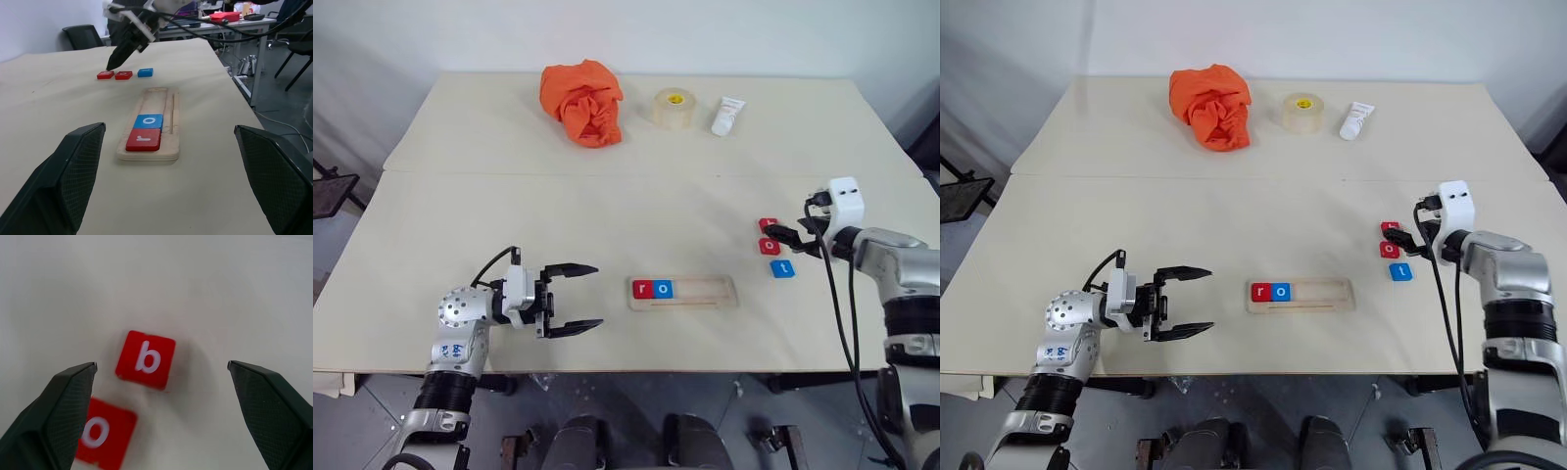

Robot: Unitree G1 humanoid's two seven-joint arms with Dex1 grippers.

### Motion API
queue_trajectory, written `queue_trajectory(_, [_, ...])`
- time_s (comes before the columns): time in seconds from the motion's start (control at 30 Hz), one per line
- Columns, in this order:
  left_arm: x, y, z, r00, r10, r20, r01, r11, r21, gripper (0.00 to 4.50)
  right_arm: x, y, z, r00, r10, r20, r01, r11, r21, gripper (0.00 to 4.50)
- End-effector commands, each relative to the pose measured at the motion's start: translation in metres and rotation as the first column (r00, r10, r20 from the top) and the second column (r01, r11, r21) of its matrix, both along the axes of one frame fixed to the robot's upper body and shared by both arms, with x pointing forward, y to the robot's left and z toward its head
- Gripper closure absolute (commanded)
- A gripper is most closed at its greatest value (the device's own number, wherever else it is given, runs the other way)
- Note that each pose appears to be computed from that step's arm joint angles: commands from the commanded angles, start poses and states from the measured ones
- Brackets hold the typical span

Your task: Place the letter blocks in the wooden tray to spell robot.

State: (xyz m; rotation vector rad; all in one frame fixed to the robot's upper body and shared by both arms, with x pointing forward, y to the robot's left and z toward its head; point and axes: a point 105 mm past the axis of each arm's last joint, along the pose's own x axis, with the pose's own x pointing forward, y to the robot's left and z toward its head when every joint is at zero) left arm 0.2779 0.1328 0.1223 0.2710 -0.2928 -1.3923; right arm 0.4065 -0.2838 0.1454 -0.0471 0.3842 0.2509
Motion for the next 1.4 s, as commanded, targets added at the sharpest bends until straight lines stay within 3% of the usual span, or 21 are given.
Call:
queue_trajectory(0.03, [-0.005,-0.001,0.008,0.999,0.008,0.032,-0.008,1.000,-0.025,0.02,0.011,0.001,0.007,0.999,-0.018,0.046,0.019,0.999,-0.030,0.00])
queue_trajectory(0.3, [-0.005,-0.003,0.008,0.999,0.033,0.037,-0.031,0.999,-0.029,0.02,0.019,0.010,-0.005,0.999,-0.027,0.019,0.028,0.997,-0.070,0.00])
queue_trajectory(0.4, [-0.004,-0.003,0.008,0.998,0.039,0.039,-0.038,0.999,-0.029,0.00,0.019,0.006,-0.010,0.998,-0.069,0.000,0.069,0.993,-0.097,0.59])
queue_trajectory(0.63, [-0.001,-0.002,0.008,0.998,0.047,0.043,-0.046,0.999,-0.028,0.00,0.016,0.013,-0.009,0.997,-0.081,0.011,0.082,0.992,-0.101,2.96])
queue_trajectory(0.67, [0.000,-0.002,0.008,0.998,0.048,0.044,-0.047,0.999,-0.028,0.00,0.016,0.013,-0.006,0.996,-0.087,0.027,0.090,0.991,-0.097,3.06])
queue_trajectory(0.9, [0.004,-0.001,0.006,0.998,0.042,0.043,-0.041,0.999,-0.024,0.00,0.004,0.011,0.028,0.980,-0.125,0.154,0.139,0.987,-0.082,3.06])
queue_trajectory(1.1, [0.006,0.000,0.004,0.999,0.019,0.039,-0.019,1.000,-0.019,0.00,-0.033,0.006,0.055,0.952,-0.200,0.232,0.223,0.972,-0.077,3.06])
queue_trajectory(1.3, [0.007,0.001,0.003,0.999,-0.007,0.035,0.007,1.000,-0.020,0.00,-0.076,0.023,0.052,0.942,-0.249,0.225,0.266,0.963,-0.051,3.06])
queue_trajectory(1.4, [0.007,0.000,0.003,0.999,-0.037,0.033,0.038,0.999,-0.018,0.00,-0.115,0.056,0.020,0.959,-0.240,0.150,0.246,0.969,-0.025,3.06])
